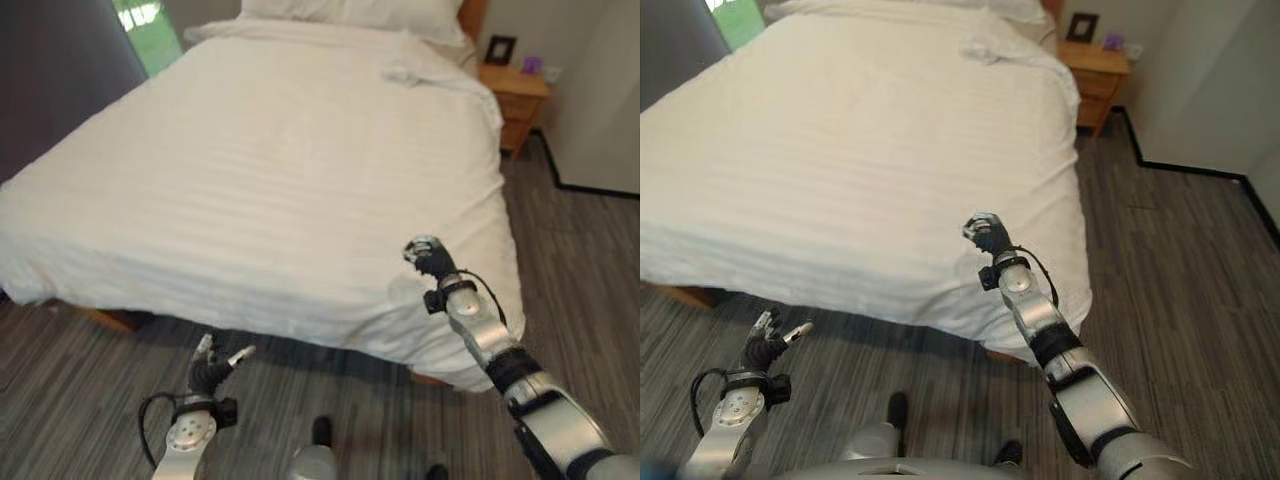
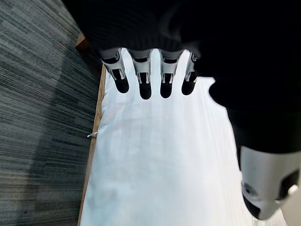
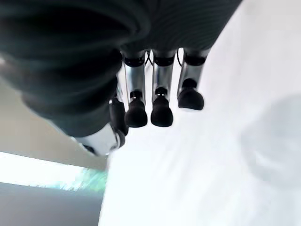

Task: Making the bed.

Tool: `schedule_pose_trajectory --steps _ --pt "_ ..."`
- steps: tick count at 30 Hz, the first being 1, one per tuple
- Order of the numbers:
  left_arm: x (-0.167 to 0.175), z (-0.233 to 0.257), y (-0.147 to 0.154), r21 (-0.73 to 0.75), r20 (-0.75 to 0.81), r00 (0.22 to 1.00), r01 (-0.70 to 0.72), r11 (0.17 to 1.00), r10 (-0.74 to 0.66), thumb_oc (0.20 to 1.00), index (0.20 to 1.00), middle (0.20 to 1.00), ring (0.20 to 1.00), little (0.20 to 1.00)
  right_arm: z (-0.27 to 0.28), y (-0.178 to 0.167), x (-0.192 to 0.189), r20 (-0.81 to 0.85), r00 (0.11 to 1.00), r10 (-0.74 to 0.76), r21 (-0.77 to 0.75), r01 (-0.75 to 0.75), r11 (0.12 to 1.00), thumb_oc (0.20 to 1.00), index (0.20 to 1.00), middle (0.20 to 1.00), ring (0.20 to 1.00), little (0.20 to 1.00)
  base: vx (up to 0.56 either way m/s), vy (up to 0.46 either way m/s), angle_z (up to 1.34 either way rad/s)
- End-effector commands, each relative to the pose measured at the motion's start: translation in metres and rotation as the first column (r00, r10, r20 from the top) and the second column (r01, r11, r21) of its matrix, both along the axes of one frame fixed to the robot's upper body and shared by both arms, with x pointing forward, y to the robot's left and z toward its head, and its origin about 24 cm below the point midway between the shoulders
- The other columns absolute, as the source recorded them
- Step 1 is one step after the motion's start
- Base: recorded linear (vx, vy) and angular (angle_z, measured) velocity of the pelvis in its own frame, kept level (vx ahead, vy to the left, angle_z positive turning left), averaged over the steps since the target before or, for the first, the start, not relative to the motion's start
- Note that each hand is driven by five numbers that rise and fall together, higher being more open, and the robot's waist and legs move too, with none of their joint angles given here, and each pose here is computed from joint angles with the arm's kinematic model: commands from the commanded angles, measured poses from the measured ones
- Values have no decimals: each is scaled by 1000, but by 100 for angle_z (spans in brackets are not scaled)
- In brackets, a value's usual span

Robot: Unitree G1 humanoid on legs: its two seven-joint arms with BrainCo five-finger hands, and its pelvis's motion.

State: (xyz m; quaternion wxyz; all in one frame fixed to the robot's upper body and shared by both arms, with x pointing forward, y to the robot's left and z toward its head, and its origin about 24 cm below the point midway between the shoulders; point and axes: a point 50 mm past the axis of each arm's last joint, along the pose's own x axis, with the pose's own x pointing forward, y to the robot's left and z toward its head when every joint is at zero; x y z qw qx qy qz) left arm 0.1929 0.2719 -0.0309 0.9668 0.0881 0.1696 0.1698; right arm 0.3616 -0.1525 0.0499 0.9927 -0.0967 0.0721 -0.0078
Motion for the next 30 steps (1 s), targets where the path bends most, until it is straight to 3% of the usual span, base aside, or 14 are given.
schedule_pose_trajectory --steps 1,3,6,7,8,9,11,14,15,17,20,23,26,30 --pt "48 57 -4 69 240 961 127 989 -140 1000 1000 1000 1000 1000 60 -27 32 134 978 -160 122 144 982 200 200 200 200 200 -96 -17 15" --pt "51 55 -9 49 235 958 159 986 -166 1000 1000 1000 1000 1000 53 -43 34 54 971 -234 189 220 957 200 200 200 200 200 37 -5 34" --pt "51 53 -14 70 213 953 205 976 -215 1000 1000 1000 1000 1000 50 -72 31 -20 924 -381 449 349 823 200 200 200 200 200 -18 33 39" --pt "50 50 -17 68 205 953 213 975 -222 1000 1000 1000 1000 1000 48 -79 28 -50 893 -447 625 377 683 200 200 200 200 200 -14 62 22" --pt "46 42 -20 31 185 959 214 976 -216 1000 1000 1000 1000 1000 44 -90 24 -117 838 -532 814 388 432 200 200 200 200 200 -13 62 20" --pt "46 42 -20 34 184 958 218 975 -221 1000 1000 1000 1000 1000 43 -92 23 -119 837 -534 821 385 421 200 200 200 200 200 -7 65 15" --pt "44 29 -25 -32 152 967 212 977 -205 1000 1000 1000 1000 1000 36 -100 18 -204 780 -592 924 353 146 200 200 200 200 200 -5 56 7" --pt "45 28 -27 -38 149 967 217 975 -209 1000 1000 1000 1000 1000 36 -103 17 -217 766 -605 939 333 85 200 200 200 200 200 -3 45 -6" --pt "48 26 -30 -40 147 966 220 975 -213 1000 1000 1000 1000 1000 45 -108 19 -203 747 -633 941 327 83 200 200 200 200 200 -4 56 -4" --pt "50 29 -32 -37 160 964 222 974 -214 1000 1000 1000 1000 1000 60 -114 21 -127 749 -651 910 349 224 200 200 200 200 200 -4 66 -3" --pt "51 30 -37 -48 180 961 220 974 -208 1000 1000 1000 1000 1000 88 -101 29 82 811 -579 732 345 587 200 200 200 200 200 4 37 -2" --pt "50 26 -39 -58 171 968 194 979 -182 1000 1000 1000 1000 1000 98 -61 31 243 884 -399 530 223 818 200 200 200 200 200 24 21 -18" --pt "48 23 -36 -98 166 977 149 984 -131 1000 1000 1000 1000 1000 105 -34 22 369 900 -231 343 98 934 200 200 200 200 200 -49 20 -39" --pt "46 16 -41 -151 150 984 118 981 -95 1000 1000 1000 1000 1000 85 -18 10 335 919 -205 394 61 917 200 200 200 200 200 8 -11 -35"
